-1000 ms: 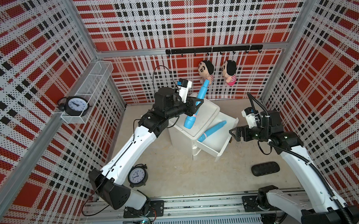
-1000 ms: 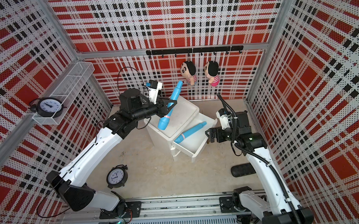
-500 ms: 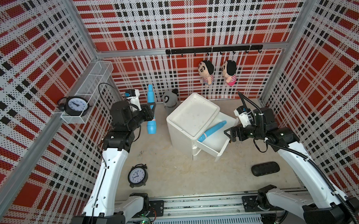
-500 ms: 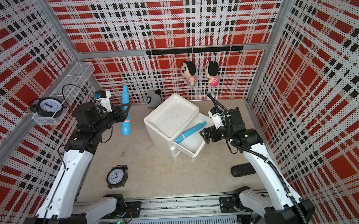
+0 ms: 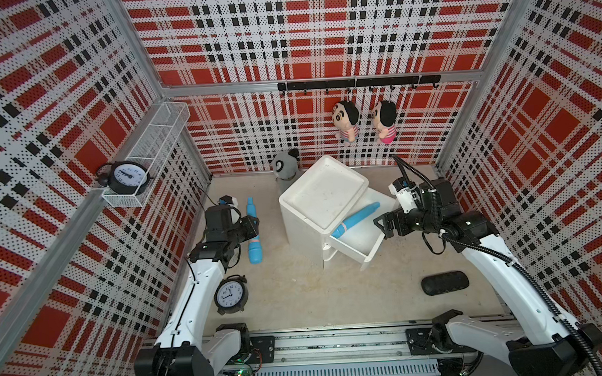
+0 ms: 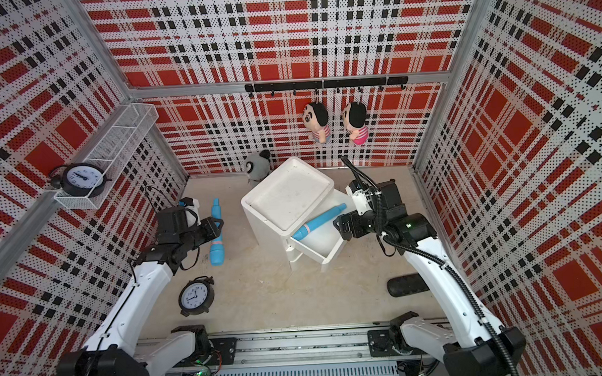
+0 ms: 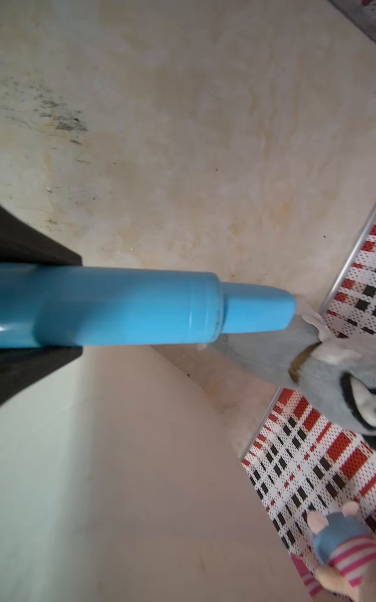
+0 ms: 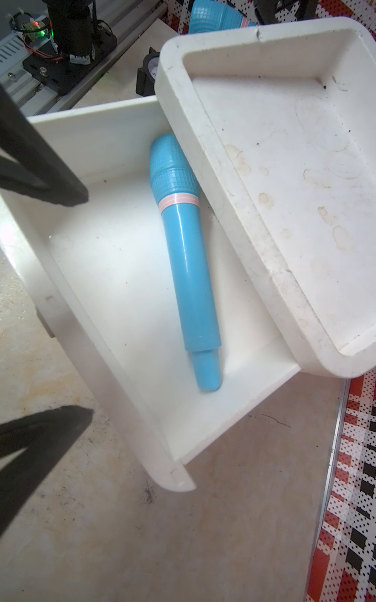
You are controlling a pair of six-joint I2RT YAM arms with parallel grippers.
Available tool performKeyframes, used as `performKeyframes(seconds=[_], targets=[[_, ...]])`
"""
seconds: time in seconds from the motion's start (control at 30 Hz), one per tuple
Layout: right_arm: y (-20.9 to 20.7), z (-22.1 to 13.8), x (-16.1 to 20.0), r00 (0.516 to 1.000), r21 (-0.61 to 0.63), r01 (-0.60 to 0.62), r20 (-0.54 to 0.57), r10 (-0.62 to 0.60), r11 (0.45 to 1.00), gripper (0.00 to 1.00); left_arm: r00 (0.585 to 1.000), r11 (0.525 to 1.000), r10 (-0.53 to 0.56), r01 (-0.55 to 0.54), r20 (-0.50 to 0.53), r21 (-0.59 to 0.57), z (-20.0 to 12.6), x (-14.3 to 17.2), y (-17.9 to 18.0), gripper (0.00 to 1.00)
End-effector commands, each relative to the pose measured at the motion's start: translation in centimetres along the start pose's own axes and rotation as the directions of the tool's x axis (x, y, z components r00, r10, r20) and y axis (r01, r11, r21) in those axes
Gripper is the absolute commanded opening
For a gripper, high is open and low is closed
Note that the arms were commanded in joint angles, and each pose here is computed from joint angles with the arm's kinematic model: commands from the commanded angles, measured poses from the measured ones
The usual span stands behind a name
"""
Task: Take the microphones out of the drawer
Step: Place the microphone at the center of the board.
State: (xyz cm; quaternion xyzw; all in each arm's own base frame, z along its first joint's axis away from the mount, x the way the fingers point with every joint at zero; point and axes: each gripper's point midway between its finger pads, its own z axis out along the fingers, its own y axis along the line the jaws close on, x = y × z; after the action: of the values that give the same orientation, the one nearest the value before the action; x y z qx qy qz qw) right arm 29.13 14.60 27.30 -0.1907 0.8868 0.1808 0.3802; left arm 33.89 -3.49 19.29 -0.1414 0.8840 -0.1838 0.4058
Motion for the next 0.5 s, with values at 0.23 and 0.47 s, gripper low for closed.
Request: performKeyframes(seconds=[0.23, 0.47], targets=[[0.2, -0.6, -0.4, 1.000, 0.018, 0.020, 0.015, -0.020, 1.000, 1.00, 1.000, 0.997, 0.005, -0.007, -0.020, -0.078, 4.4, 3.3, -0.1, 0.00], [0.0, -0.6, -0.2, 1.000, 0.029, 0.013, 0.019, -0.013, 1.000, 1.00, 0.999, 0.996, -0.019, 0.015, -0.045, -0.091, 6.9, 6.1, -0.3, 0.00]])
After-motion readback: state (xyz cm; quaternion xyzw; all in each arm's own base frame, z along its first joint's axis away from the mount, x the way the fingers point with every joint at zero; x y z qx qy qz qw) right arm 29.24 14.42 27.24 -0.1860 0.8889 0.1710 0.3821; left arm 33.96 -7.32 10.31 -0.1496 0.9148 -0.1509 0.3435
